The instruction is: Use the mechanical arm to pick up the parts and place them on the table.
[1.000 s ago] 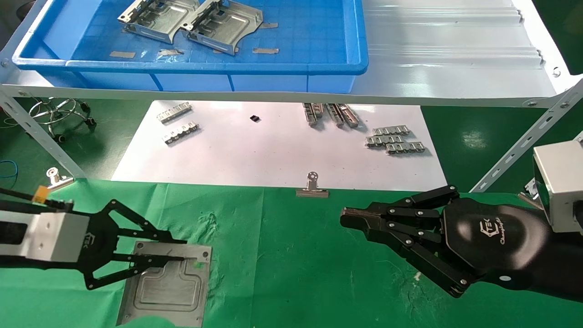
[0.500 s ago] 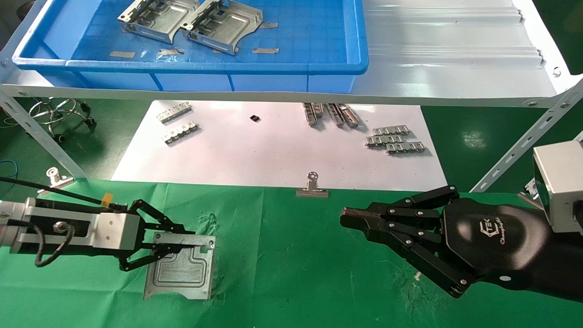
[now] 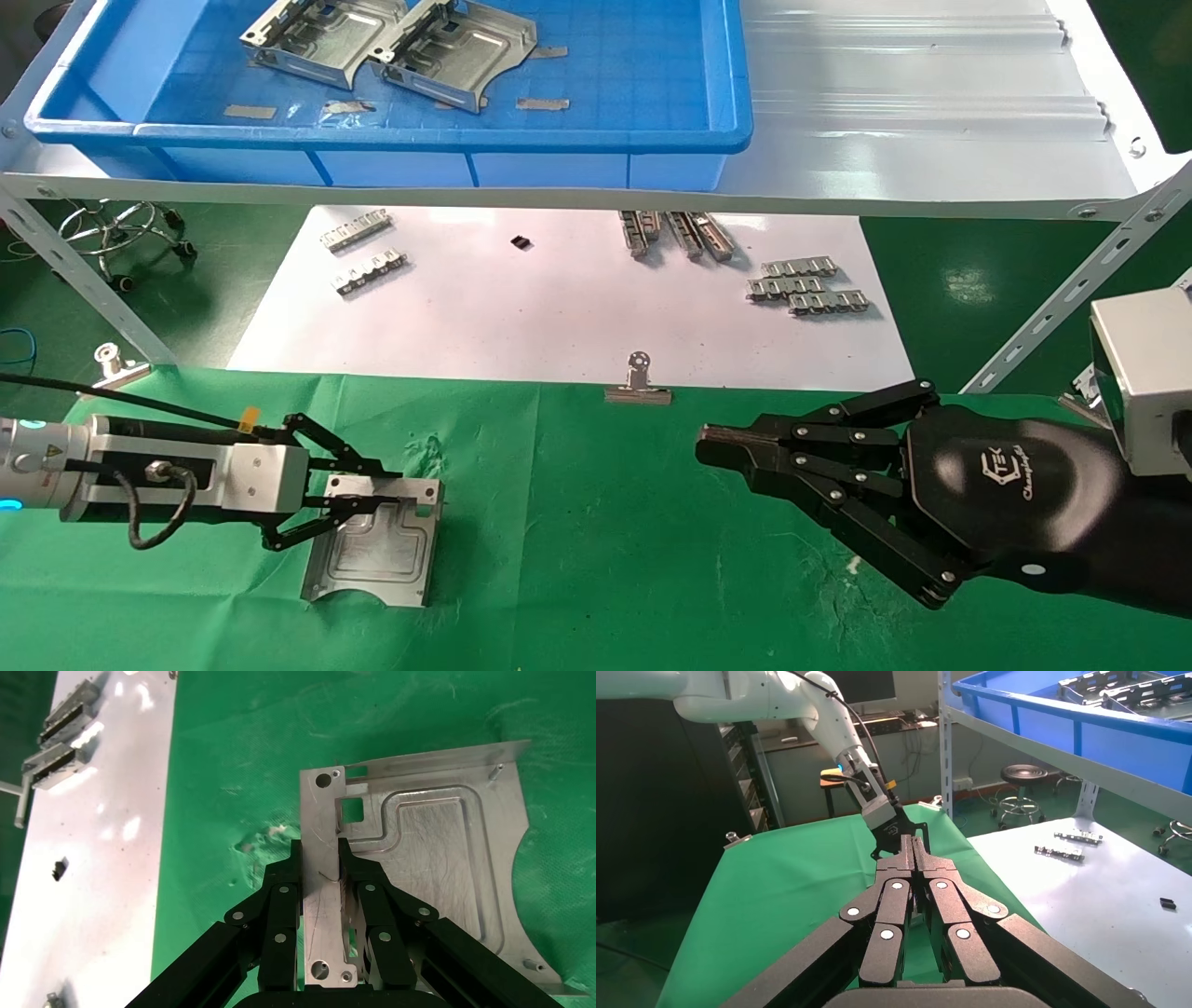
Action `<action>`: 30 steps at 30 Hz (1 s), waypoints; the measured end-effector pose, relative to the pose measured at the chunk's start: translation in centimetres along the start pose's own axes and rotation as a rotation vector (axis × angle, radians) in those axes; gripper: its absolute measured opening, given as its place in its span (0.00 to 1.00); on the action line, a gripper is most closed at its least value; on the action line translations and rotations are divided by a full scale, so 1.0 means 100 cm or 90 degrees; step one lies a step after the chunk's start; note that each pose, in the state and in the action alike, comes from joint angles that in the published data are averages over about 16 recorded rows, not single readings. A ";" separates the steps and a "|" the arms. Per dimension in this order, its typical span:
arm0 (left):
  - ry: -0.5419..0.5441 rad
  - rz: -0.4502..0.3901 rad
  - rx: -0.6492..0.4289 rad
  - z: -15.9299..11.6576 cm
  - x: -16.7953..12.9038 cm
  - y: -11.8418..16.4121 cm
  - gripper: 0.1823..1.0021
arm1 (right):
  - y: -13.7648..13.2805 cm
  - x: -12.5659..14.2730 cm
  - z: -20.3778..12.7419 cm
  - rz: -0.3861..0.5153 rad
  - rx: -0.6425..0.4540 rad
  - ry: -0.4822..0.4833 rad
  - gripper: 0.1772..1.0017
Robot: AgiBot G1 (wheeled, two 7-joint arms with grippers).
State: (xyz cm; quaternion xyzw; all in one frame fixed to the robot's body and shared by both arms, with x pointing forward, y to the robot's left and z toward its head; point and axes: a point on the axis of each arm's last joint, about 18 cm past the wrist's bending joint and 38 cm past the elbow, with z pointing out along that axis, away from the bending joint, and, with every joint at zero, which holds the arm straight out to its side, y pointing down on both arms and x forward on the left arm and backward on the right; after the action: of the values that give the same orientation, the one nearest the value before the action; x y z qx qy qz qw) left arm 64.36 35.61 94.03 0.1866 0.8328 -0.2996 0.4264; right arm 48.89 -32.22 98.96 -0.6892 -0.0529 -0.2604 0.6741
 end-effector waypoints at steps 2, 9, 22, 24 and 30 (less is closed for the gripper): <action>-0.001 -0.001 -0.001 0.001 0.000 0.001 0.12 | 0.000 0.000 0.000 0.000 0.000 0.000 0.02; -0.011 -0.008 0.007 -0.003 -0.003 -0.001 0.16 | 0.000 0.000 0.000 0.000 0.000 0.000 0.02; 0.012 -0.066 0.086 -0.028 -0.001 -0.030 0.40 | 0.000 0.000 0.000 0.000 0.000 0.000 0.02; 0.016 -0.078 0.100 -0.029 0.001 -0.035 0.46 | 0.000 0.000 0.000 0.000 0.000 0.000 0.02; 0.008 -0.111 0.138 -0.026 0.005 -0.046 0.62 | 0.000 0.000 0.000 0.000 0.000 0.000 0.03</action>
State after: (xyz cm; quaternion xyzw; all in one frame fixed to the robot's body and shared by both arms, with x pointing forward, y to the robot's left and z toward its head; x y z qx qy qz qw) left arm 59.93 33.93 96.42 0.1603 0.8112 -0.4224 0.3712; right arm 48.89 -32.22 98.96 -0.6892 -0.0529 -0.2604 0.6741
